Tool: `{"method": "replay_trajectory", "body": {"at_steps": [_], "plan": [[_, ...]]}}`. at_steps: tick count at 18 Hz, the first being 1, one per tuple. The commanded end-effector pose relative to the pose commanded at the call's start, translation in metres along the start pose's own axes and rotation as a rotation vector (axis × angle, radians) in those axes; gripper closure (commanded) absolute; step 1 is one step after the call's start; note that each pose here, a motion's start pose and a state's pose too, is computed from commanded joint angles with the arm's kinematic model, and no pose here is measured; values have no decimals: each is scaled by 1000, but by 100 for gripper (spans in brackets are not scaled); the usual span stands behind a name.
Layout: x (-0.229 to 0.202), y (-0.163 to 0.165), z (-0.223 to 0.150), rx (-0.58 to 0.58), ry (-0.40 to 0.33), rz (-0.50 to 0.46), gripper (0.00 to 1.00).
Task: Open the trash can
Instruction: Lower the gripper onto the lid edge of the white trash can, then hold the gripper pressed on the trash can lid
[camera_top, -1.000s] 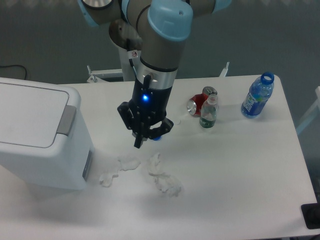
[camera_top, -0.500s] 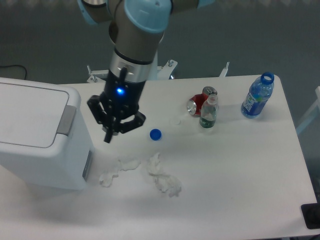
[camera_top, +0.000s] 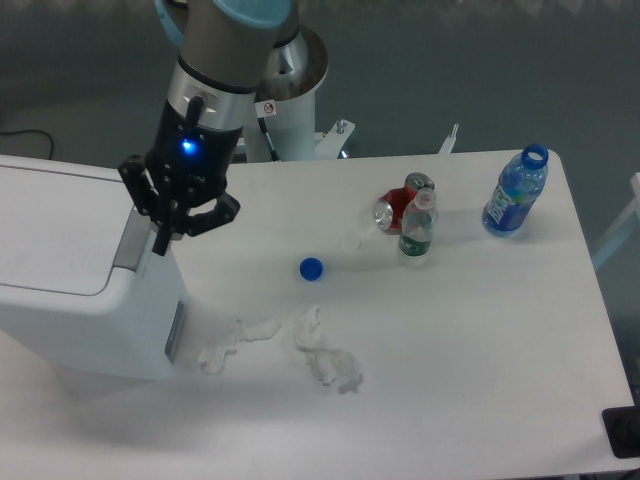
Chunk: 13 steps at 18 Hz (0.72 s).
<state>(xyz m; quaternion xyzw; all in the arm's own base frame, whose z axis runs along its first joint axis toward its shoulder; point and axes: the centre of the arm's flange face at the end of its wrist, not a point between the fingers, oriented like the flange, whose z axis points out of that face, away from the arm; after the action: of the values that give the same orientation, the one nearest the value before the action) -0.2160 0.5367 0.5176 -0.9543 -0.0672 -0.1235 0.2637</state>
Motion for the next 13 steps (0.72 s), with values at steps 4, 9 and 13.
{"method": "replay_trajectory", "body": {"at_steps": [4,9,13], "plan": [[7,2,6,-7,9,9,100],[12,5,14,-18,18,15,100],[15,6,18,-25,22,19,100]]}}
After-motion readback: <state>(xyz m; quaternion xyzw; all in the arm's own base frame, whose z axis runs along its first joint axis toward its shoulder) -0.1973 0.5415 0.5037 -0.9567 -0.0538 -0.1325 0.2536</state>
